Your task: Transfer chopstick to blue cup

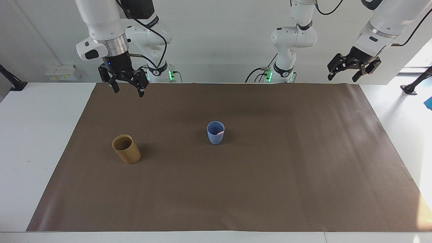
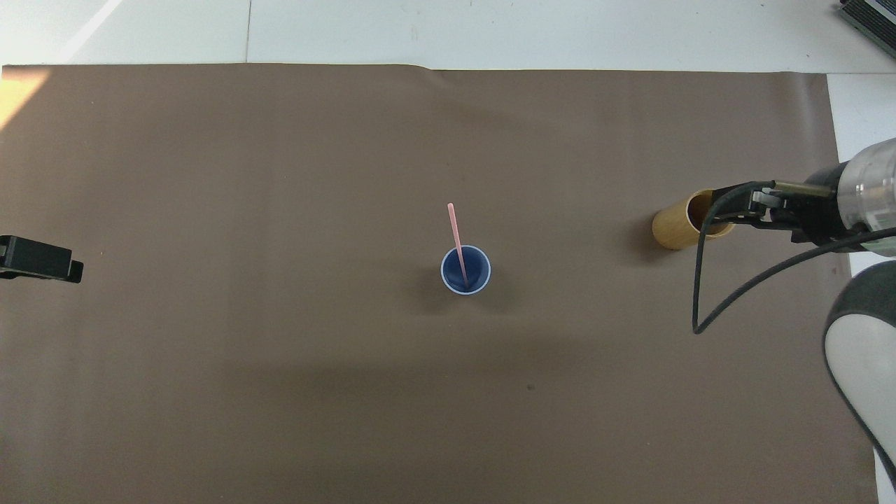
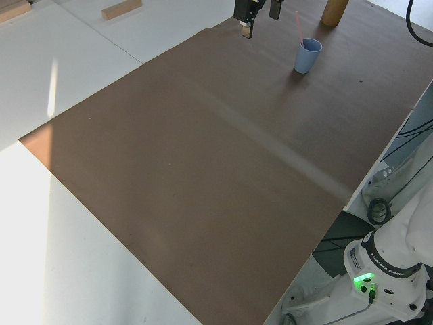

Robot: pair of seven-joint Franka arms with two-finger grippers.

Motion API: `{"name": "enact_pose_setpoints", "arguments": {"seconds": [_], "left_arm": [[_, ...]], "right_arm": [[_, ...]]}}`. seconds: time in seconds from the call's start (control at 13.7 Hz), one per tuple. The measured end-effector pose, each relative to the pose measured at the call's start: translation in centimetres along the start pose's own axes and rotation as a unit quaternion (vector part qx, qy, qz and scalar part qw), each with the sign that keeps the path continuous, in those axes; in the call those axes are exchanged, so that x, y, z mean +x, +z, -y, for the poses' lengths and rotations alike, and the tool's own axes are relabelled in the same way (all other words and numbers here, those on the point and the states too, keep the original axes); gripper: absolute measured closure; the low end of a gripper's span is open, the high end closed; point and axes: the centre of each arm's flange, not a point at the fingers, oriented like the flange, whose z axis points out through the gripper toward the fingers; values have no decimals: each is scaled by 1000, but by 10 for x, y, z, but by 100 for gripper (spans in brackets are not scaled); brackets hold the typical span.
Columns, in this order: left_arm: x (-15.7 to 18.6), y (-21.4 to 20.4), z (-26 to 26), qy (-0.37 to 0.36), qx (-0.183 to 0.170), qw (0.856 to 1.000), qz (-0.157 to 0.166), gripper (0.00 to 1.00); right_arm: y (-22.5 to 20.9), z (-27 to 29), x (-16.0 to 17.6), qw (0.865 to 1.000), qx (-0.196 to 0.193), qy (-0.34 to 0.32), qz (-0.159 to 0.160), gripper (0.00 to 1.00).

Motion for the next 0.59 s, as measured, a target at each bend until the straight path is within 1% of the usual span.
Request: {"name": "enact_pose_setpoints", "arguments": {"seconds": [0.22,0.37,0.59], "left_arm": [[0,0,0,0,0,1000,0,0],[0,0,0,0,0,1000,0,0],[0,0,0,0,0,1000,0,0]], "right_arm": [[-5,0,-1,1000,13,4,21,0],[-7,1,4,1000,21,0,22,0],[-5,-4,7,999,20,-8,24,0]]}}
